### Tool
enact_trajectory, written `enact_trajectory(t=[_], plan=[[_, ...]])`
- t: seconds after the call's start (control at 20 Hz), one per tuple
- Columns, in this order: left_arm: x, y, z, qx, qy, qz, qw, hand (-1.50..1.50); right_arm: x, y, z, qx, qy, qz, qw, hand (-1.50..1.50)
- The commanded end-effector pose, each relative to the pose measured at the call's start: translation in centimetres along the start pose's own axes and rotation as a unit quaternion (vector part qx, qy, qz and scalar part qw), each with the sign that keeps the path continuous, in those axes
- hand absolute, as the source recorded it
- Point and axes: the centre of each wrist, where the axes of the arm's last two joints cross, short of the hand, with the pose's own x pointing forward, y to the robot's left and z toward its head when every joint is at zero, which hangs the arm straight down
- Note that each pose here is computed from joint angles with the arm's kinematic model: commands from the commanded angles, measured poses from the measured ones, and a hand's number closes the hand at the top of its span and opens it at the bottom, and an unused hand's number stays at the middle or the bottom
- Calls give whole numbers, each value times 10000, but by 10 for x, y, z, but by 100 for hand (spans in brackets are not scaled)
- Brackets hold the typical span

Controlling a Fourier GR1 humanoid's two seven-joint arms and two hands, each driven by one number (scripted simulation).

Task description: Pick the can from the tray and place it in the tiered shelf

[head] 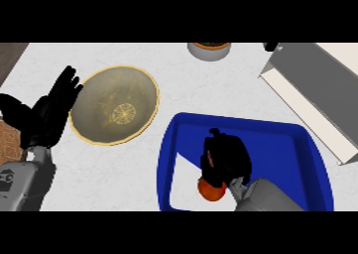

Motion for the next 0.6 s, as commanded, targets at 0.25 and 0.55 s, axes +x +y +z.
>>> enact_trajectory(t=[0.25, 0.55], plan=[[1, -1, 11, -43, 122, 35, 9999, 0, 36, 38, 109, -128, -1478, -497, 9877, 150], [3, 9, 8, -17, -42, -22, 10000, 0, 35, -25, 134, -1531, -1783, -2390, 9422, 150]])
